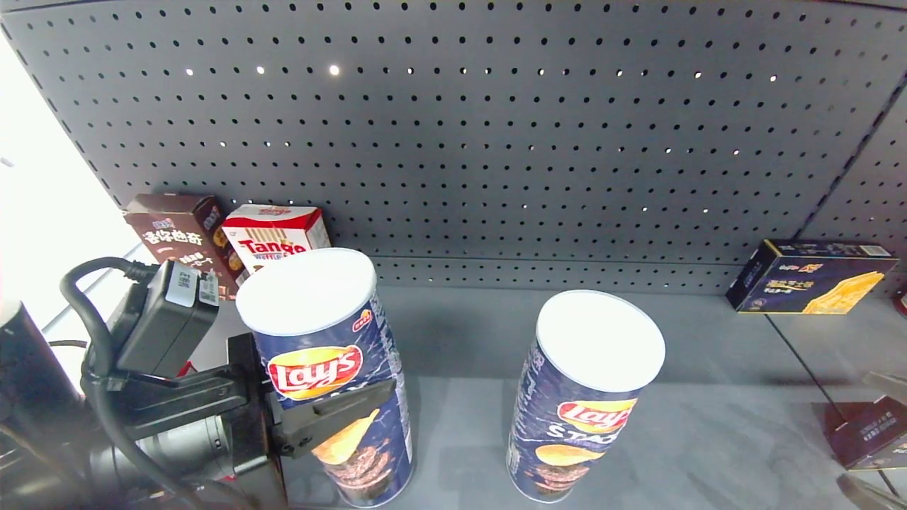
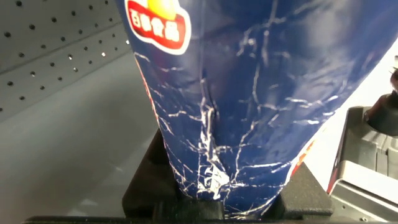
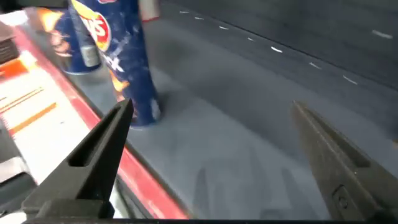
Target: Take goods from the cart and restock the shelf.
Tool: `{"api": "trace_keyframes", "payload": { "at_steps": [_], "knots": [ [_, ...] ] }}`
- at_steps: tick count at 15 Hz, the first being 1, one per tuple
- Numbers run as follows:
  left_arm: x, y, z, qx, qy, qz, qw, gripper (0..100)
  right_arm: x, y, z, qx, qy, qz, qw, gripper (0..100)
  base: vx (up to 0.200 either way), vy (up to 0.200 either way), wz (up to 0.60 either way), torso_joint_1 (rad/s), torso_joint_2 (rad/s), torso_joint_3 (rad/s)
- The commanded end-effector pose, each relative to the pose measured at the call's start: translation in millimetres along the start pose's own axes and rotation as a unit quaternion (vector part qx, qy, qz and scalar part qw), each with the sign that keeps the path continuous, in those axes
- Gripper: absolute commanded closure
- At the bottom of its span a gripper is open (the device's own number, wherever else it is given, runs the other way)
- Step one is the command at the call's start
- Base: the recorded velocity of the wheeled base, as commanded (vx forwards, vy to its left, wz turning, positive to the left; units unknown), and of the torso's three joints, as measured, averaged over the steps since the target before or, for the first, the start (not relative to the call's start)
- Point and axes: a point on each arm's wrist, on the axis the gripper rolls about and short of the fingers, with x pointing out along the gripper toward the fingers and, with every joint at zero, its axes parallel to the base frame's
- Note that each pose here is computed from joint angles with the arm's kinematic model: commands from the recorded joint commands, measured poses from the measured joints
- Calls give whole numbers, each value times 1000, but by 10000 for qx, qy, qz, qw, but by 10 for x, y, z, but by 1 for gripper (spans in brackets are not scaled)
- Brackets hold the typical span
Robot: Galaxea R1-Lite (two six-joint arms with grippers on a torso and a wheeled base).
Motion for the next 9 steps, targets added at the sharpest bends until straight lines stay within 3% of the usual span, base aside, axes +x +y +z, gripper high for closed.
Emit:
{"api": "trace_keyframes", "payload": {
  "at_steps": [1,3,6,9],
  "knots": [
    [-25,-12,28,42,-68,5,10000,100,-596,301,-213,-78,-242,-793,9965,0,0,0,0,0,0,0],
    [-26,-16,47,72,-109,-9,9999,100,-784,441,-429,4,-37,-1036,9946,0,0,0,0,0,0,0],
    [-37,-26,136,160,-271,-28,9995,100,-783,429,-518,31,86,-1452,9894,0,0,0,0,0,0,0],
    [30,-28,408,346,-651,-104,9972,100,-685,397,-879,-45,397,-1517,9876,0,0,0,0,0,0,0]
  ]
}}
